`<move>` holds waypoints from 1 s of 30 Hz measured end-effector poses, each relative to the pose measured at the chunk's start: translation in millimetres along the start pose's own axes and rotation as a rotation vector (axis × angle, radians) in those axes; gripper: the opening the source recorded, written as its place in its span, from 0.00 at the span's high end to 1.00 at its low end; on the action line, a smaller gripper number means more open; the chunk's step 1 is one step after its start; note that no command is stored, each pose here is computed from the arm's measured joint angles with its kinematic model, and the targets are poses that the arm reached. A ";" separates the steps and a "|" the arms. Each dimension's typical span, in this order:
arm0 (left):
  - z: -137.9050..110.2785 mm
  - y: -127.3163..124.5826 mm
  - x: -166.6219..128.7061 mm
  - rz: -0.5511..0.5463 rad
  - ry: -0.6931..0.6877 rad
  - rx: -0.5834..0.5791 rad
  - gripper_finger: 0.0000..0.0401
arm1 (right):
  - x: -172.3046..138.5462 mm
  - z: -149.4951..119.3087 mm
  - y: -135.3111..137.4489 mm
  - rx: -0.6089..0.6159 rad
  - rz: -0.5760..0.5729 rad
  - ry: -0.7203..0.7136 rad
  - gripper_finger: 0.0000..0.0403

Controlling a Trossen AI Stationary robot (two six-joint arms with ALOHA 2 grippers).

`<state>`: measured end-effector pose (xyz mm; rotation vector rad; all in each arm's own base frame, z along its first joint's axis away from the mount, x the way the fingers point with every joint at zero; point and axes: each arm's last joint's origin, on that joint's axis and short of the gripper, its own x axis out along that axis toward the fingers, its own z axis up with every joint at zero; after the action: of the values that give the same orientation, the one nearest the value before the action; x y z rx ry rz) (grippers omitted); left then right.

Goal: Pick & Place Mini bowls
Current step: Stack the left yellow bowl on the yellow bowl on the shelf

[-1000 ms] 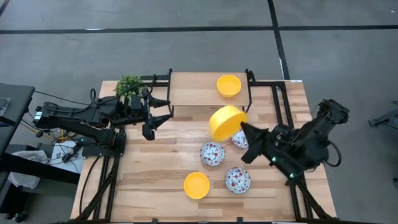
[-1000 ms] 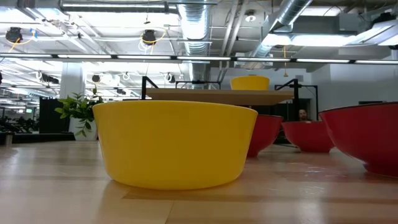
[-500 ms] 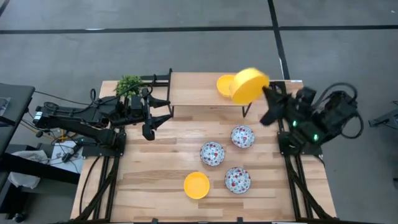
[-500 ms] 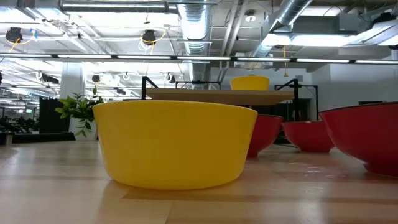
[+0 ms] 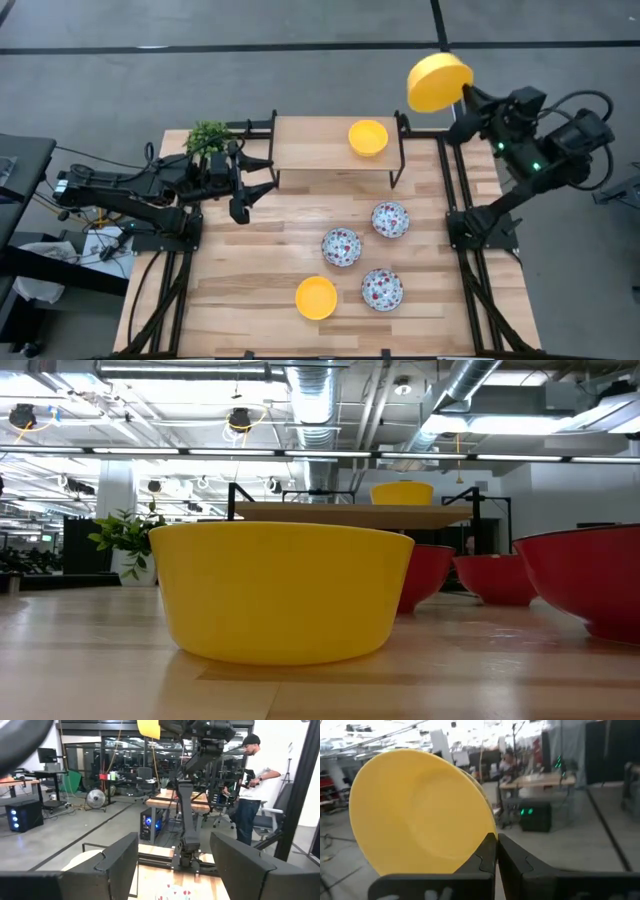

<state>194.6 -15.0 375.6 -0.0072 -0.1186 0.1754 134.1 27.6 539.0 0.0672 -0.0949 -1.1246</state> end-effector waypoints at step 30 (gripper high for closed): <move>2.9 18.3 3.3 0.139 -0.038 -0.111 0.39 | 190.4 -5.9 -34.3 -0.204 0.603 0.337 1.00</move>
<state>194.3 3.6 378.5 -0.1234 -0.1660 0.3073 185.6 -159.1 537.7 0.0406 0.2861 -0.5050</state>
